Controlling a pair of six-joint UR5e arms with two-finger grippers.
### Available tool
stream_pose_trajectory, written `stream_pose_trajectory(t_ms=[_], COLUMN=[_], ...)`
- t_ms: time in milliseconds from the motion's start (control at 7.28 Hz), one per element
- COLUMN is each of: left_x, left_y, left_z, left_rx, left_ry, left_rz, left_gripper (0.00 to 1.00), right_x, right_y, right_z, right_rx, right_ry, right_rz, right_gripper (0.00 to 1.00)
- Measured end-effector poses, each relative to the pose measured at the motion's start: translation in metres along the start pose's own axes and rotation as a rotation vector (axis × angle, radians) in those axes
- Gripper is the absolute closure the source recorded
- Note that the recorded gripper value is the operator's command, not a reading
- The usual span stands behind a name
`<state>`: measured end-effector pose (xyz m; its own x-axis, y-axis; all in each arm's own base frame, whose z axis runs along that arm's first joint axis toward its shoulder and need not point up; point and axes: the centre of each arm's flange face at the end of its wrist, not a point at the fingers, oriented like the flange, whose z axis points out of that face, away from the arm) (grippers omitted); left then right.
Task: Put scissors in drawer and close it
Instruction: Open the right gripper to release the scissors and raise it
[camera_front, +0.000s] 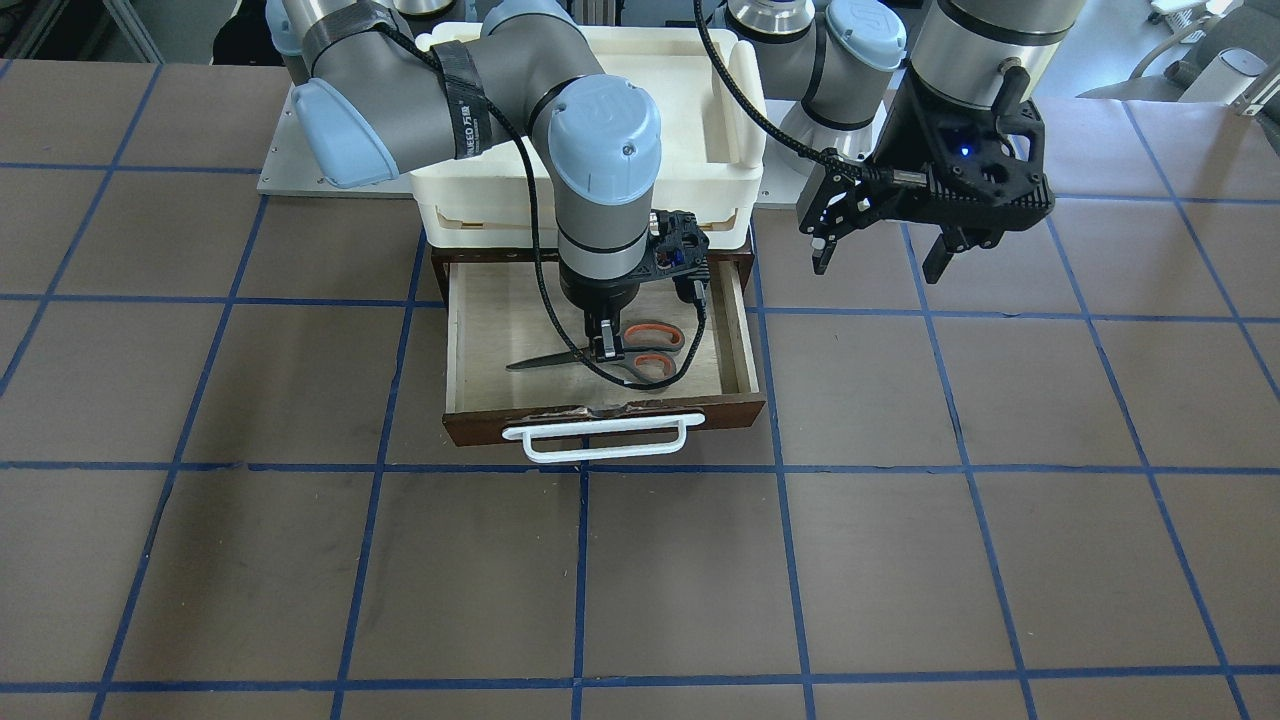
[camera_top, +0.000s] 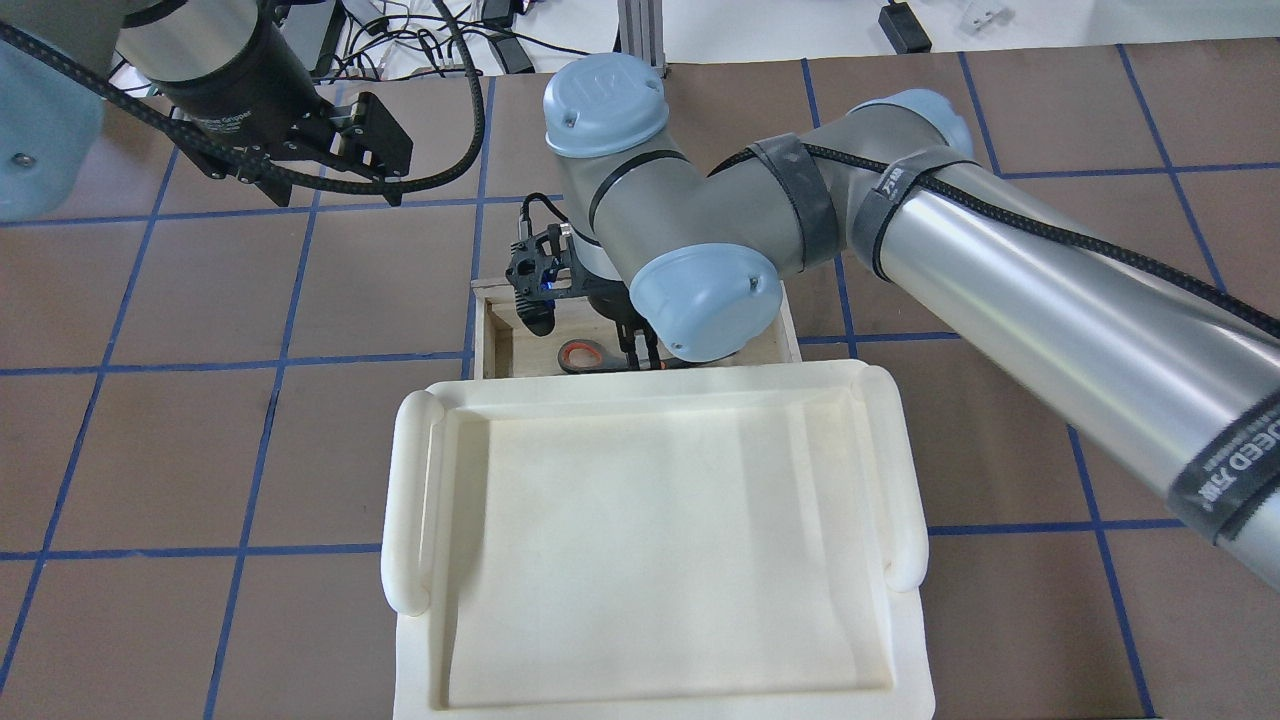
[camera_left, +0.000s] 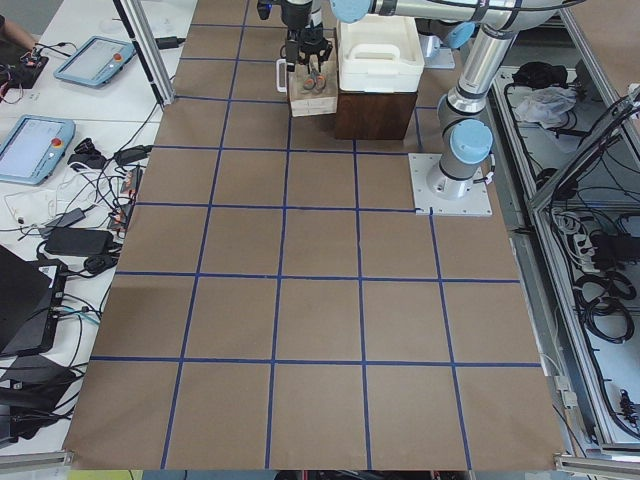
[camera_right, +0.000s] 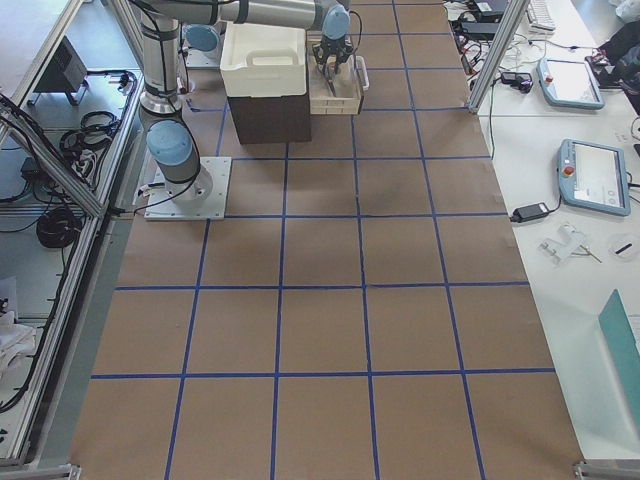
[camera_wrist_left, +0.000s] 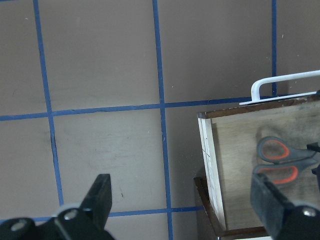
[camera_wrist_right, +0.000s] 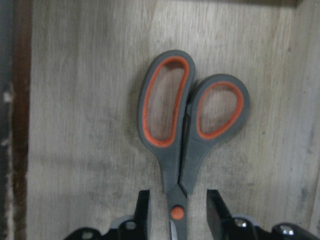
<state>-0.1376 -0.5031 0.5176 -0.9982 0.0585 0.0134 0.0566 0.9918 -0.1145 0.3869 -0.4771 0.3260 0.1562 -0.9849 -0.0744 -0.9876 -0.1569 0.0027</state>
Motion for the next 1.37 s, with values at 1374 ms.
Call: stream_pose_trajectory(t_ms=[1374], left_x=[-0.004], left_y=[-0.012], left_z=[-0.003], left_rx=[0.01], left_ry=[-0.02], left_rz=[-0.005], left_gripper=[0.0], right_x=[0.006], right_y=[0.067], right_z=[-0.081], right_rx=[0.05], right_ry=[0.11], right_rz=[0.154], right_gripper=[0.16])
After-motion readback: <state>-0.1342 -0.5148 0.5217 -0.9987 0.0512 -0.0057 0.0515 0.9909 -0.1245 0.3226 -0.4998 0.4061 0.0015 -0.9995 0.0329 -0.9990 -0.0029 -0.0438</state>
